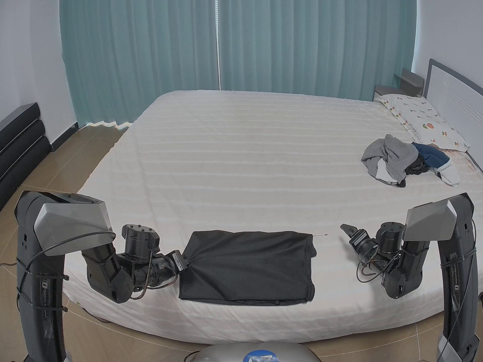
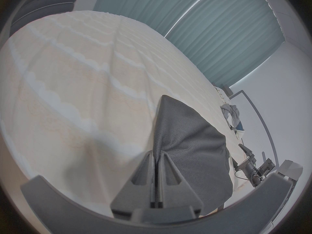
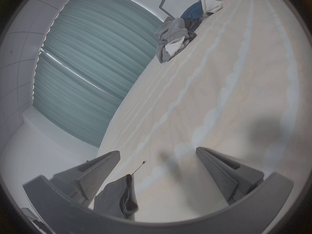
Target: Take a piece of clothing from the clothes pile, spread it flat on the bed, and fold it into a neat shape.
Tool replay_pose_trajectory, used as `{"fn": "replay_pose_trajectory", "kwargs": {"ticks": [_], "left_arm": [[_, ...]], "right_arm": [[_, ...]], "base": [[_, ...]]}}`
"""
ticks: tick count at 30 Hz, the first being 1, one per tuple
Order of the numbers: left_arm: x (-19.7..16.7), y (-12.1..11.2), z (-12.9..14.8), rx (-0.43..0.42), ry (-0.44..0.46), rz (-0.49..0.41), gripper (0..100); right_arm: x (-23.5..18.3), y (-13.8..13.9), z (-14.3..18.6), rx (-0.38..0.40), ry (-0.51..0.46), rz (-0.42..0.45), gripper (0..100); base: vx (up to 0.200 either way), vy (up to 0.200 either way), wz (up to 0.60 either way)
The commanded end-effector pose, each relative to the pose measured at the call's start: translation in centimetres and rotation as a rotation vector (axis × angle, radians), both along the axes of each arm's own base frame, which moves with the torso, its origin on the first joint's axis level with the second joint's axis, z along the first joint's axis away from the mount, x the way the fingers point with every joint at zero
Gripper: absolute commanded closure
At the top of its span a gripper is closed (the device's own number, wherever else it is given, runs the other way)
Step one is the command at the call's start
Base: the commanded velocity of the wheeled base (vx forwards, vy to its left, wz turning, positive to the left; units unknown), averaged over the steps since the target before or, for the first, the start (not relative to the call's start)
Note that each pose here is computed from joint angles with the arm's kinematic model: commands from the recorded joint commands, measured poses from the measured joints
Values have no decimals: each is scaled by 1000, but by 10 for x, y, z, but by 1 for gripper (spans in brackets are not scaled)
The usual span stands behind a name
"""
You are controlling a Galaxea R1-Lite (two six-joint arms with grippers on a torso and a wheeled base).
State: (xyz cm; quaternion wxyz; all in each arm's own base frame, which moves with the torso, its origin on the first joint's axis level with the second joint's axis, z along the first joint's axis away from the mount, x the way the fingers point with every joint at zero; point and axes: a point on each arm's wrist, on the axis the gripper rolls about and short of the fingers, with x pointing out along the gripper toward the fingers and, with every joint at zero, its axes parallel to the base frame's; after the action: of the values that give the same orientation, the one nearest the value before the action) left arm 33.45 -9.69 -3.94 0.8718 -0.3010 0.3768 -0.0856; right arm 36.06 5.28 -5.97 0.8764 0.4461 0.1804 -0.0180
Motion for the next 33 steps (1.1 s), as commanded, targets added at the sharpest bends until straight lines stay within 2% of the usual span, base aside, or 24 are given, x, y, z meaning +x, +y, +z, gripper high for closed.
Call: {"fn": "replay_pose_trajectory", "kwargs": {"ticks": [1, 8, 18, 19, 24, 31, 33], "left_arm": [[-2, -8, 0, 4, 2, 10, 100], [-5, -19, 0, 6, 2, 18, 100], [-3, -20, 0, -9, 5, 35, 100], [-3, -20, 1, -21, 6, 47, 0], [-6, -19, 1, -21, 17, 53, 0], [-11, -4, 30, -58, -23, 102, 0], [-10, 2, 43, -77, -55, 126, 0]], "right_arm": [[0, 0, 1, 2, -13, 0, 0], [0, 0, 0, 2, -12, 1, 0], [0, 0, 0, 2, -12, 1, 0], [0, 0, 0, 2, -12, 1, 0], [0, 0, 1, 2, -12, 1, 0], [-8, -1, -2, -15, 18, 8, 0], [-9, -4, 1, -62, 10, 17, 0]], "base": [[0, 0, 0], [0, 0, 0], [0, 0, 0], [0, 0, 0], [0, 0, 0], [0, 0, 0], [0, 0, 0]]}}
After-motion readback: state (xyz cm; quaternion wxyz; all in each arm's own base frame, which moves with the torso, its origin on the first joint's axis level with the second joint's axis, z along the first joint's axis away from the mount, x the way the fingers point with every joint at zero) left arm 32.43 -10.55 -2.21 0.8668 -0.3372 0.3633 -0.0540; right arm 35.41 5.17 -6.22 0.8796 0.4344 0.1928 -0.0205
